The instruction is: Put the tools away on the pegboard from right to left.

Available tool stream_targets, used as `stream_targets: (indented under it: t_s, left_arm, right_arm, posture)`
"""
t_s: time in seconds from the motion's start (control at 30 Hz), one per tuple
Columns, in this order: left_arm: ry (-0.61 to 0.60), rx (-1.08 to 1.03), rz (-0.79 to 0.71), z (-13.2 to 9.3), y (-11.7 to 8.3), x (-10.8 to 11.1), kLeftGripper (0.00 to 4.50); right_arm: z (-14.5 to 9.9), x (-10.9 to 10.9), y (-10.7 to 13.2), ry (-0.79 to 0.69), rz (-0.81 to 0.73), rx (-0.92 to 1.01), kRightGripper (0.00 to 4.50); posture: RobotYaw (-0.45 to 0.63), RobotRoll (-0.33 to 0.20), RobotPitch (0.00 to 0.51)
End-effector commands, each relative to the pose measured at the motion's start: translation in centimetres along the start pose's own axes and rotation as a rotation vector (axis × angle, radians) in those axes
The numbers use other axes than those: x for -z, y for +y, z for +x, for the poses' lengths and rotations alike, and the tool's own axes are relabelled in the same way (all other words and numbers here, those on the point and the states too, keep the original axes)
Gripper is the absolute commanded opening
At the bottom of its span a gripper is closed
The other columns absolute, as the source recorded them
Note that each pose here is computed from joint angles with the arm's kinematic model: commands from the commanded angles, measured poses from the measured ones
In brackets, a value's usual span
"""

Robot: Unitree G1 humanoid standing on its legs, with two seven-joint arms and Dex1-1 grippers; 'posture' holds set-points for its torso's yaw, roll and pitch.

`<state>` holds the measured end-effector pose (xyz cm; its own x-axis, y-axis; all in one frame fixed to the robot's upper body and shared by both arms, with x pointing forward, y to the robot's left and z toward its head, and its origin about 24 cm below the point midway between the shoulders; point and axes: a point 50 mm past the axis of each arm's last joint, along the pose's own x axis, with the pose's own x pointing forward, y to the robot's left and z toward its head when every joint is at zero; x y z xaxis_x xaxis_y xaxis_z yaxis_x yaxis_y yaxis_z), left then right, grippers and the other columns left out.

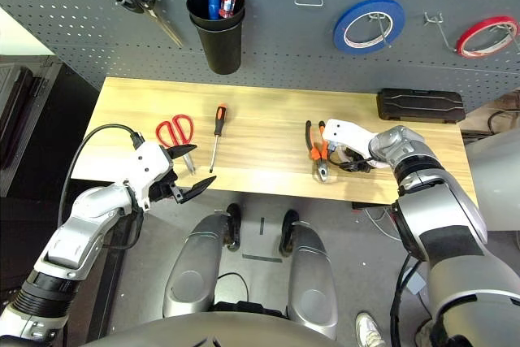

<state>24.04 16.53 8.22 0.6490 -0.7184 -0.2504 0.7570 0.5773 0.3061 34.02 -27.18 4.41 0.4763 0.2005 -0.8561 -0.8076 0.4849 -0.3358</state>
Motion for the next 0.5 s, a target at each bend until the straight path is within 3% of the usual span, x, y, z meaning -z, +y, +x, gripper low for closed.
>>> stream_targets:
  t_s: [0.03, 0.27, 0.5]
  left_arm:
    - [-0.023, 0.028, 0.002, 0.4, -0.5, -0.3, 4.5]
    - [-0.123, 0.05, 0.037, 1.2, -0.1, -1.7, 4.5]
    - [-0.277, 0.06, -0.001, 0.8, -0.1, -4.3, 4.5]
  right_arm:
    - [-0.9, 2.1, -0.4, -0.003, 0.048, 0.06, 0.04]
    - [-3.4, 5.6, -1.4, -0.05, 0.03, 0.309, 0.04]
    - [-4.1, 7.7, 0.1, -0.181, 0.045, 0.491, 0.04]
  posture:
    - [0.29, 0.0, 0.316]
    - [0.26, 0.0, 0.289]
    - [0.24, 0.0, 0.27]
